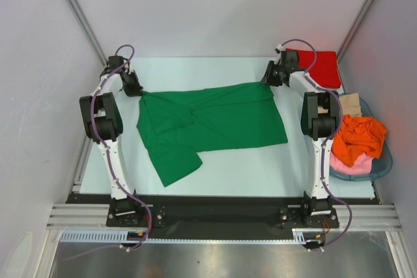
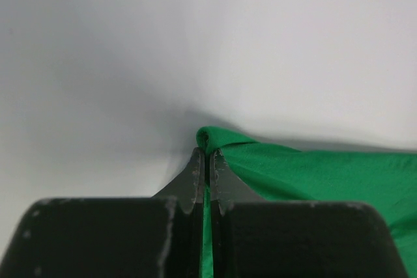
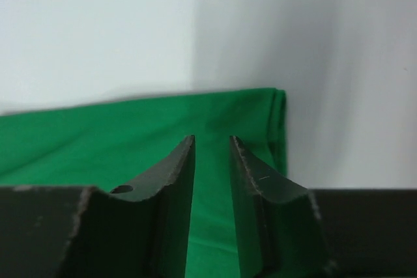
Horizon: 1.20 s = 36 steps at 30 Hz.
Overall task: Fold and stack the t-shirts
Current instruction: Fold the tshirt
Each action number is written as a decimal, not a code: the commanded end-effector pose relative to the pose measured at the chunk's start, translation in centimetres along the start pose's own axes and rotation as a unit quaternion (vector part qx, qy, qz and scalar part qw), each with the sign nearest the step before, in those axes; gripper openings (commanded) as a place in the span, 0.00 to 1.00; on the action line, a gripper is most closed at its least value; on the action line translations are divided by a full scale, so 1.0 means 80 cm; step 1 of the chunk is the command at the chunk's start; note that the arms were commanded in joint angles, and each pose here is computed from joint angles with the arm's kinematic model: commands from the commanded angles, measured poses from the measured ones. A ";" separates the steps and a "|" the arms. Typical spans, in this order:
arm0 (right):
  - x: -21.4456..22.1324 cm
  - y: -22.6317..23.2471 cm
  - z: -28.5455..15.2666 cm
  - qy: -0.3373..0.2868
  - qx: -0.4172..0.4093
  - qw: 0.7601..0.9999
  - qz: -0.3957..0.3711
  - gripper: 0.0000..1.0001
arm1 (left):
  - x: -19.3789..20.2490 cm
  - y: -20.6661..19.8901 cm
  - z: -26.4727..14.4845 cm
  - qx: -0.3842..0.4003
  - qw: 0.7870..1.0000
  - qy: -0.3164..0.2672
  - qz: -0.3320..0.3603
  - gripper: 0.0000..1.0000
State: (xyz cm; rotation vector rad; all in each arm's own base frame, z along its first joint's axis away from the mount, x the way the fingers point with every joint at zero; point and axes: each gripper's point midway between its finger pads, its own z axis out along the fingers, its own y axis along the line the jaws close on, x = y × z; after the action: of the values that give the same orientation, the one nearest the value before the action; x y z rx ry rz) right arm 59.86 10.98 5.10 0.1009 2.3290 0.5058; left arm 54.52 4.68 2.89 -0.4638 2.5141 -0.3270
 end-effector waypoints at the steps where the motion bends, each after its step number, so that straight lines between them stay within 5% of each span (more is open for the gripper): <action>1: -0.022 -0.011 -0.010 -0.015 -0.008 1.000 0.001 0.28 | -0.033 0.004 -0.006 0.012 0.999 -0.032 -0.010 0.01; 2: -0.024 -0.012 -0.007 -0.019 -0.014 1.000 0.005 0.19 | -0.032 0.003 -0.005 0.014 0.999 -0.031 -0.011 0.00; 5: -0.023 -0.008 -0.002 -0.019 -0.028 0.999 0.015 0.16 | -0.031 0.003 -0.006 0.015 0.999 -0.030 -0.013 0.00; 9: -0.019 -0.027 0.001 -0.017 0.007 1.000 0.008 0.31 | -0.030 0.003 -0.006 0.017 0.999 -0.029 -0.013 0.00; 19: -0.026 -0.035 0.010 -0.002 -0.002 1.000 0.026 0.32 | -0.026 -0.001 -0.001 0.029 0.999 -0.025 -0.019 0.00; 25: -0.024 -0.039 0.018 0.001 0.001 0.999 0.046 0.25 | -0.025 0.000 -0.003 0.026 0.999 -0.024 -0.017 0.00; 31: -0.034 -0.053 0.021 -0.011 0.014 0.998 0.056 0.03 | -0.026 0.011 -0.008 -0.003 0.999 -0.026 -0.019 0.01; 36: -0.055 -0.077 0.017 -0.033 0.032 0.997 0.058 0.01 | -0.029 0.022 -0.014 -0.033 0.999 -0.031 -0.019 0.04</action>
State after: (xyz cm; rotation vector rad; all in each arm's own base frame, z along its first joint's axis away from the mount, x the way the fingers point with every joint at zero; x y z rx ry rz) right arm 62.70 7.56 3.25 0.2388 2.3440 0.5285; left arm 54.59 5.29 2.55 -0.5120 2.5102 -0.3369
